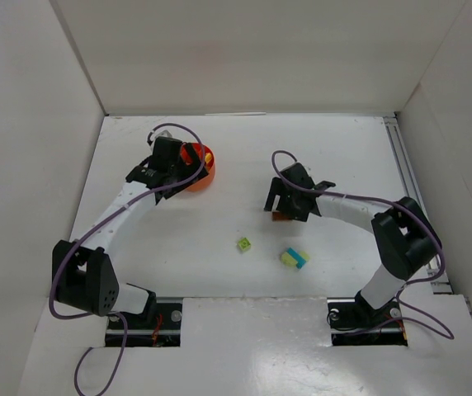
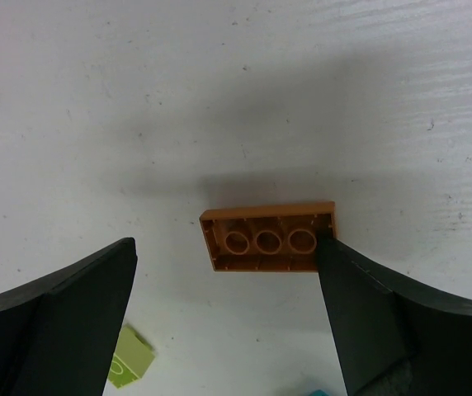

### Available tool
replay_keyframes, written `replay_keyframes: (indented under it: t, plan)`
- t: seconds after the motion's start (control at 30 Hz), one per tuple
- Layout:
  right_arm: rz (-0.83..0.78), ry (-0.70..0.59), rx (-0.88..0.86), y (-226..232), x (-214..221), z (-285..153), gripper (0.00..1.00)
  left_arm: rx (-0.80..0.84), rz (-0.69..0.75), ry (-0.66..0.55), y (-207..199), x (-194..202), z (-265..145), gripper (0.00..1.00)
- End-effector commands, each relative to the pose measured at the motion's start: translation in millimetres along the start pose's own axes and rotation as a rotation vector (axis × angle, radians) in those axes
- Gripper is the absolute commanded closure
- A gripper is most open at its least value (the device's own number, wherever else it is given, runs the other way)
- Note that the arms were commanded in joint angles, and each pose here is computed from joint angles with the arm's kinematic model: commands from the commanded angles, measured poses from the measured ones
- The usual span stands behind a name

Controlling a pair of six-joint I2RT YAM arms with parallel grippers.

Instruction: Sort the legos into containers by color

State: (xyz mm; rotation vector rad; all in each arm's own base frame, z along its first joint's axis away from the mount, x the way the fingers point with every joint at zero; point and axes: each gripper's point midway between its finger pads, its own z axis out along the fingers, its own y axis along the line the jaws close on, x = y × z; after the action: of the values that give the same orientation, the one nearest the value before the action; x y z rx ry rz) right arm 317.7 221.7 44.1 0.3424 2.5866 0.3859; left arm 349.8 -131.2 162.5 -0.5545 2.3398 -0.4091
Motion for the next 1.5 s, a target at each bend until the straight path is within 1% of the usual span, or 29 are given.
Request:
replay_keyframes:
  t: [0.0,0.1,0.17,0.23,0.3,0.33,0.37,0.4,0.47,0.53,0.57,0.6,0.67,0.77,0.8,0.87,0.93,0.97,1.0,1.03,1.07,1.1,1.13,1.23,1.27,1.37,1.43,1.47]
  plan:
    - [0.028,-0.009,-0.011,1.9,3.0,-2.8,0.06,0.036,-0.005,-0.030,-4.5,-6.3,-6.5,0.00]
    - [0.020,-0.009,-0.025,10.0,-1.4,5.2,0.06,0.042,-0.006,-0.037,-5.6,-7.9,-9.2,0.00]
    - [-0.022,-0.004,-0.008,9.8,-0.4,6.0,0.06,0.036,-0.005,-0.030,-3.0,-4.9,-7.8,0.00]
    - [-0.091,-0.045,-0.026,18.9,-10.5,3.7,0.06,0.036,-0.005,-0.030,-3.0,-4.9,-7.7,0.00]
    - [-0.121,-0.080,-0.023,22.1,-20.9,4.5,0.06,0.036,-0.005,-0.030,-3.0,-4.9,-7.7,0.00]
    - [-0.182,-0.084,-0.038,26.4,-24.3,8.6,0.06,0.036,-0.005,-0.030,-3.0,-4.9,-7.7,0.00]
    - [-0.199,-0.077,-0.043,26.8,-22.6,11.8,0.06,0.036,-0.005,-0.030,-3.0,-4.9,-7.7,0.00]
    - [-0.233,-0.095,-0.102,43.4,-26.0,12.7,0.05,0.036,-0.005,-0.030,-3.0,-4.9,-7.7,0.00]
    - [-0.299,-0.114,-0.129,52.9,-32.6,22.2,0.04,0.036,-0.005,-0.030,-3.0,-4.9,-7.7,0.00]
    - [-0.370,-0.148,-0.203,73.7,-43.3,27.1,0.03,0.036,-0.005,-0.030,-3.0,-4.9,-7.7,0.00]
    - [-0.463,-0.162,-0.220,84.2,-48.0,30.3,0.03,0.042,-0.006,-0.037,-4.1,-6.4,-10.4,0.00]
    - [-0.522,-0.183,-0.242,91.4,-54.1,30.4,0.03,0.048,-0.006,-0.043,-5.2,-7.9,-13.1,0.00]
    - [-0.663,-0.245,-0.290,111.2,-68.6,20.8,0.03,0.046,-0.006,-0.041,-2.8,-5.5,-13.8,0.00]
    - [-0.715,-0.338,-0.281,119.0,-88.4,-7.6,0.03,0.053,-0.007,-0.048,-3.8,-6.9,-16.5,0.00]
    - [-0.715,-0.377,-0.271,115.6,-95.0,-24.2,0.03,0.060,-0.008,-0.056,-5.0,-8.6,-19.7,0.00]
    - [-0.685,-0.424,-0.205,102.1,-104.7,-37.9,0.01,0.060,-0.008,-0.056,-4.1,-7.4,-18.0,0.00]
    - [-0.617,-0.436,-0.165,90.7,-106.8,-51.0,0.01,0.060,-0.008,-0.056,-4.1,-7.4,-18.0,0.00]
    - [-0.573,-0.424,-0.120,79.3,-108.4,-48.8,0.01,0.060,-0.008,-0.056,-4.1,-7.4,-18.0,0.00]
    - [-0.565,-0.354,-0.062,61.4,-95.2,-44.0,0.01,0.060,-0.008,-0.056,-4.1,-7.4,-18.0,0.00]
    - [-0.487,-0.316,-0.043,57.3,-88.5,-39.8,0.01,0.060,-0.008,-0.056,-4.1,-7.4,-18.0,0.00]
    - [-0.446,-0.285,-0.030,55.3,-83.8,-37.1,0.00,0.066,-0.021,-0.062,-7.1,-10.3,-19.6,0.00]
    - [-0.404,-0.235,0.018,41.9,-76.1,-31.5,0.00,0.067,-0.030,-0.062,-7.5,-10.3,-19.7,0.00]
    - [-0.331,-0.212,0.027,40.2,-69.9,-25.4,0.00,0.075,-0.031,-0.070,-10.9,-14.3,-21.8,0.00]
    - [-0.242,-0.181,0.050,42.0,-59.9,-9.5,0.00,0.072,-0.050,-0.079,-10.4,-15.8,-25.8,0.00]
    - [-0.186,-0.182,0.045,48.2,-61.9,-4.9,0.00,0.076,-0.064,-0.082,-10.0,-15.1,-28.4,0.00]
    - [-0.142,-0.201,0.056,56.8,-61.9,0.6,0.03,0.073,-0.082,-0.128,-7.5,-22.3,-37.9,0.00]
    - [-0.119,-0.227,0.062,58.9,-67.4,6.1,0.05,0.066,-0.081,-0.121,-4.0,-18.6,-38.5,0.00]
    - [-0.119,-0.227,0.062,58.9,-67.5,6.2,0.06,0.091,-0.075,-0.115,-9.5,-16.4,-43.4,0.00]
